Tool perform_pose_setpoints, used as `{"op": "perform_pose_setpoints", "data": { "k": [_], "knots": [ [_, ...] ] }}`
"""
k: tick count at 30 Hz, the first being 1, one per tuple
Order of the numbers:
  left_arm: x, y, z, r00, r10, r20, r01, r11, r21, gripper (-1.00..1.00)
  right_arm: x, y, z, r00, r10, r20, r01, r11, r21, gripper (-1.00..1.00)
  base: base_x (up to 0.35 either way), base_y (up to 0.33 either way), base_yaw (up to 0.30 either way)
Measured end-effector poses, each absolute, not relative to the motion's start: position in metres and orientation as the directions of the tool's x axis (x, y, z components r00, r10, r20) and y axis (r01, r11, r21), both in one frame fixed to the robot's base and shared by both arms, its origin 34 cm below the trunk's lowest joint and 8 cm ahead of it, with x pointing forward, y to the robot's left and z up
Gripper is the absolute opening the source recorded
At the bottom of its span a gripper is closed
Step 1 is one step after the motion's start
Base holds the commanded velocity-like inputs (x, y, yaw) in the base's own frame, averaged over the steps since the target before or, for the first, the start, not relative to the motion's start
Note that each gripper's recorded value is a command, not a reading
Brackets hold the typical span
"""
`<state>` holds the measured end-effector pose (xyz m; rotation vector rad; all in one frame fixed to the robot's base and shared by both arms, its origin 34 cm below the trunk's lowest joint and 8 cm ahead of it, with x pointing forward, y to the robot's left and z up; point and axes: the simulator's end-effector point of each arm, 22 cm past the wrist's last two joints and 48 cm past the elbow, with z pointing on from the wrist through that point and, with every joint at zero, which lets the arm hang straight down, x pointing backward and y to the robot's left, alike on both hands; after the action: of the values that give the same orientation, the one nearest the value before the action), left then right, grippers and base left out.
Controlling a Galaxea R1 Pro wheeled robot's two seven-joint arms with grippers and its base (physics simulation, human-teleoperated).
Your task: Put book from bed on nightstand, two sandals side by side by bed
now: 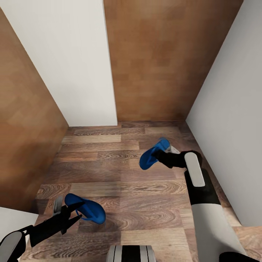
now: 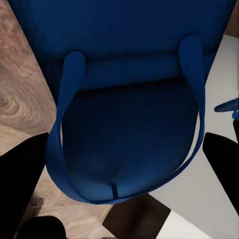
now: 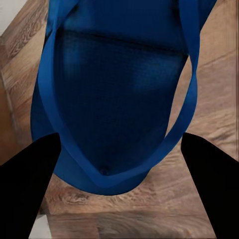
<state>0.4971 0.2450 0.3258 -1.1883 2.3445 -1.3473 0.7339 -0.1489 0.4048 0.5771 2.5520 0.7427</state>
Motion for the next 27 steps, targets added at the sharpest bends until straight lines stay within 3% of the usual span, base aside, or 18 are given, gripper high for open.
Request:
{"op": "perform_pose_setpoints", "data": {
  "k": [7,13,27],
  "knots": [
    [0.501,0.247,0.338,-0.671,-0.717,0.192,-0.525,0.276,-0.805,-1.00,0.695,-0.196,0.392,-0.827,0.479,-0.294,0.251,0.783,0.569,-1.00,0.000,0.000,0.000],
    [0.502,0.246,0.344,-0.684,-0.710,0.168,-0.509,0.300,-0.807,-1.00,0.677,-0.220,0.402,-0.862,0.375,-0.342,0.122,0.807,0.578,-1.00,0.000,0.000,0.000],
    [0.504,0.253,0.359,-0.710,-0.698,0.094,-0.468,0.367,-0.804,-1.00,0.584,-0.240,0.384,-0.923,0.305,-0.236,0.068,0.731,0.679,-1.00,0.000,0.000,0.000]
  ]
}}
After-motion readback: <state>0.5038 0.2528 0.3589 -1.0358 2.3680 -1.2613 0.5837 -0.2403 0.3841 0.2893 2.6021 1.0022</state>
